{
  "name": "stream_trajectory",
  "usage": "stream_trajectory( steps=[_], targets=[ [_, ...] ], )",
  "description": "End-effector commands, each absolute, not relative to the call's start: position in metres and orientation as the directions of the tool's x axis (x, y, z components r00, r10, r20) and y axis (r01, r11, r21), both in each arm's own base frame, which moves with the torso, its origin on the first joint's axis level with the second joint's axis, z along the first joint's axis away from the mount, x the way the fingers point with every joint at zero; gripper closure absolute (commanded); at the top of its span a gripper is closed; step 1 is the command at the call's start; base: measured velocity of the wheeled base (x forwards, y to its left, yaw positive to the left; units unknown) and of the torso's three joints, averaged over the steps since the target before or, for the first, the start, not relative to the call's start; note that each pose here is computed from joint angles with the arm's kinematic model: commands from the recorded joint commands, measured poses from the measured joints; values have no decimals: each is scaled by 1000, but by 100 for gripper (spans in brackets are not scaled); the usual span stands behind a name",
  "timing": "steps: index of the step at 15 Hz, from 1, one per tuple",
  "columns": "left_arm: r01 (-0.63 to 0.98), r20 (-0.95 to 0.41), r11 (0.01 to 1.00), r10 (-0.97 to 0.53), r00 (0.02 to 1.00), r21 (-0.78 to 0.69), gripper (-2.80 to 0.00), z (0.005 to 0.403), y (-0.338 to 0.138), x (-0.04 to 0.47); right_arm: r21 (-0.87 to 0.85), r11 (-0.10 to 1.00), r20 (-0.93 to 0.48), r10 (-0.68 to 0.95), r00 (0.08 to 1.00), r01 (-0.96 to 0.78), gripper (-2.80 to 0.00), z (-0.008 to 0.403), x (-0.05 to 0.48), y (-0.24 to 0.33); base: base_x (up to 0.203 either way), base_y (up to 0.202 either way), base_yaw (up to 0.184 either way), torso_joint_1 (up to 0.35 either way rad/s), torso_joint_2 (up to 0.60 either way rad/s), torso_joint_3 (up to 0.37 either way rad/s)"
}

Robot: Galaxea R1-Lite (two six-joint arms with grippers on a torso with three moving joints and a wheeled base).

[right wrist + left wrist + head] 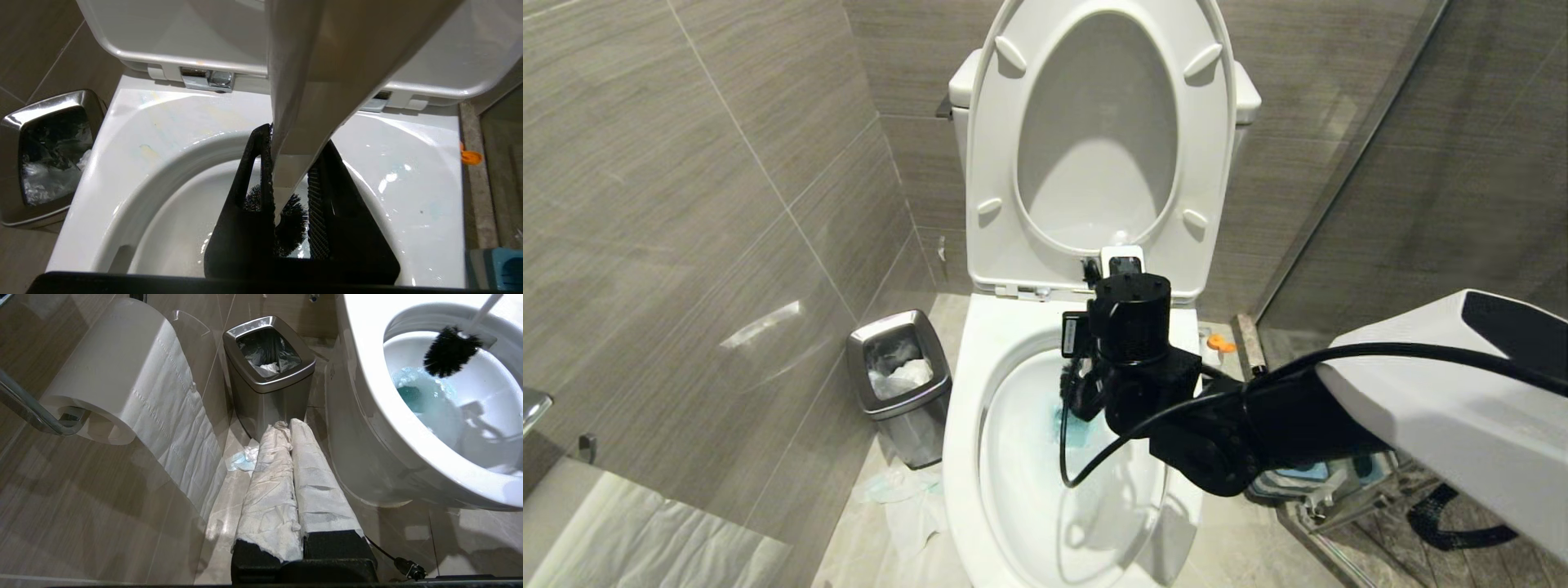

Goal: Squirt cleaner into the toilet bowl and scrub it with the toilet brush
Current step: Scrub the toilet bowl

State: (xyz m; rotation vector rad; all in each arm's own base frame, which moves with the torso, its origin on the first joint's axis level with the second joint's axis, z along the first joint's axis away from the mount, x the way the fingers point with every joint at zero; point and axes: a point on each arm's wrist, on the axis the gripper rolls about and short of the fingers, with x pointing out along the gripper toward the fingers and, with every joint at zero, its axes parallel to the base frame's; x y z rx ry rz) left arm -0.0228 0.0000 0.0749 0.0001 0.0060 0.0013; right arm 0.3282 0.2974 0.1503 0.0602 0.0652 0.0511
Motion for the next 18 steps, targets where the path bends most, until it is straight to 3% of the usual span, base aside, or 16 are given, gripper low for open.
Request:
stream_trajectory(
  steps=[1,6,12,18],
  targets=[
    [-2,-6,1000,2,1000,0,0,75,0,-23,71,996,-52,50,997,-46,0,171,309,279,0,0,0,0,0,0],
    [-2,-6,1000,2,1000,0,0,75,0,-23,51,997,-93,69,993,-64,0,177,267,248,0,0,0,0,0,0],
    [-2,-6,1000,2,1000,0,0,75,0,-23,91,976,-129,211,969,-200,0,169,215,271,0,0,0,0,0,0],
    [-2,-6,1000,2,1000,0,0,75,0,-23,94,960,-158,278,948,-265,0,151,203,301,0,0,0,0,0,0]
  ],
)
